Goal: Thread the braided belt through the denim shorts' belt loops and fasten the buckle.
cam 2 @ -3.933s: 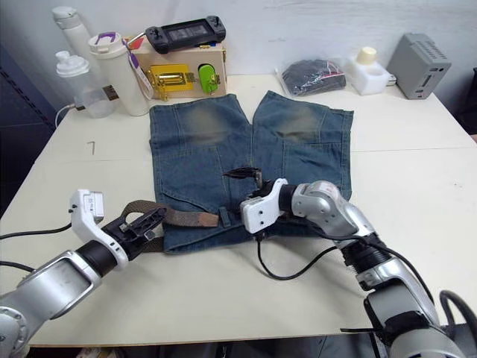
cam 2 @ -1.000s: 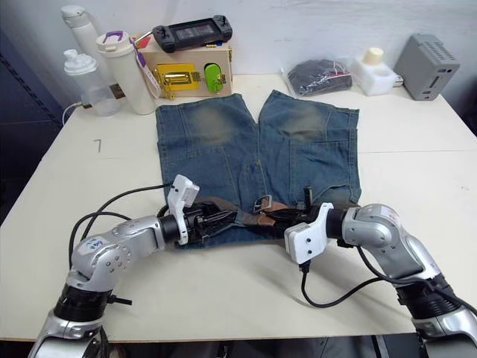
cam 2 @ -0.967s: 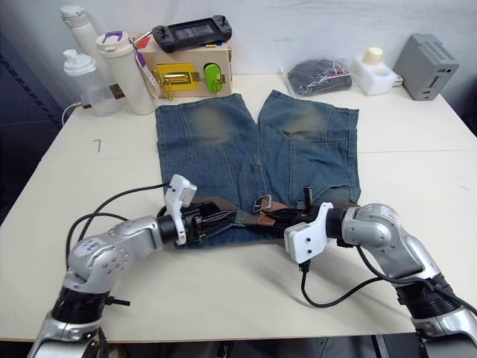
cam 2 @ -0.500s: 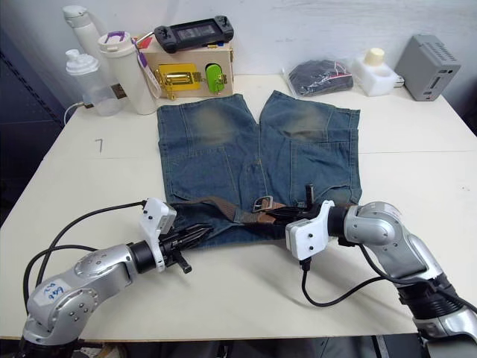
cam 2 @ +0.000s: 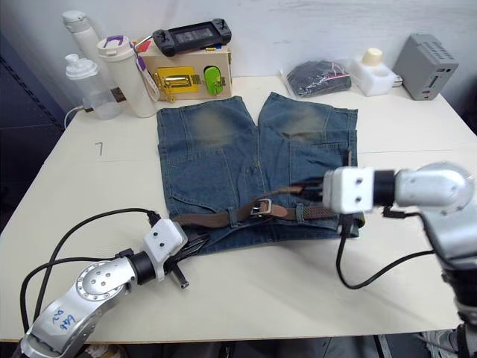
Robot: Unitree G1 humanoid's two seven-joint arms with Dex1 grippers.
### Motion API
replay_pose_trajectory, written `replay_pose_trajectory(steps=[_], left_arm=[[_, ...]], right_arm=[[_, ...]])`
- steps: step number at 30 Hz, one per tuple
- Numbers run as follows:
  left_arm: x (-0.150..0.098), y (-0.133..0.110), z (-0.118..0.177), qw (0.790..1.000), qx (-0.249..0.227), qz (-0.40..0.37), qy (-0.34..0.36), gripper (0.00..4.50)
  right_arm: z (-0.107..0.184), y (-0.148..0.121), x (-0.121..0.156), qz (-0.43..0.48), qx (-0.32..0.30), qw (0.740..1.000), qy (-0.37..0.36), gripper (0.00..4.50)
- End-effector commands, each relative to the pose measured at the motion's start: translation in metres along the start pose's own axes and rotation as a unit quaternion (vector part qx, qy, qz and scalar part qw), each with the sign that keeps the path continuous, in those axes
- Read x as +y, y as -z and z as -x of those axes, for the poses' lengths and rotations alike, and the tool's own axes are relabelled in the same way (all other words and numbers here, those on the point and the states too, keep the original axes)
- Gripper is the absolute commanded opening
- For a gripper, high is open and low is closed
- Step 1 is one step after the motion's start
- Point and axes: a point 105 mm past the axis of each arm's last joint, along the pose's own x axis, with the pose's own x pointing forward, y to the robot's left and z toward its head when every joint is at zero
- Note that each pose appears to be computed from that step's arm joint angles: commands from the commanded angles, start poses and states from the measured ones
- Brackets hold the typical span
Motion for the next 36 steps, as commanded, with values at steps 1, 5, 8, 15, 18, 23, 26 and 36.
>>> replay_pose_trajectory(steps=[1,5,8,15,18,23,26,36], left_arm=[[-0.003,0.005,0.003,0.999,0.009,0.020,0.025,0.03],[0.000,-0.046,0.017,0.990,-0.107,0.070,0.067,1.34],[0.006,-0.082,0.032,0.970,-0.184,0.114,0.112,2.73],[0.035,-0.091,-0.014,0.984,-0.164,0.033,0.059,4.08],[0.038,-0.090,-0.033,0.984,-0.169,0.017,0.052,4.08],[0.046,-0.097,-0.048,0.980,-0.195,0.011,0.036,4.08],[0.043,-0.102,-0.046,0.975,-0.216,0.008,0.041,3.55],[0.034,-0.100,-0.029,0.970,-0.239,0.025,0.047,0.05]], right_arm=[[0.003,-0.004,-0.010,0.001,-0.011,1.000,0.009,0.00],[-0.013,-0.004,0.000,0.005,-0.021,1.000,-0.012,0.00],[-0.024,-0.003,0.004,0.017,-0.021,0.999,-0.022,0.00],[-0.039,-0.016,-0.001,0.042,-0.051,0.997,-0.029,0.00],[-0.042,-0.020,-0.003,0.046,-0.058,0.997,-0.031,0.00],[-0.043,-0.022,-0.002,0.047,-0.057,0.997,-0.036,0.00],[-0.043,-0.022,-0.001,0.040,-0.054,0.997,-0.035,0.00],[-0.045,-0.010,0.001,0.001,-0.034,0.999,-0.028,0.00]])
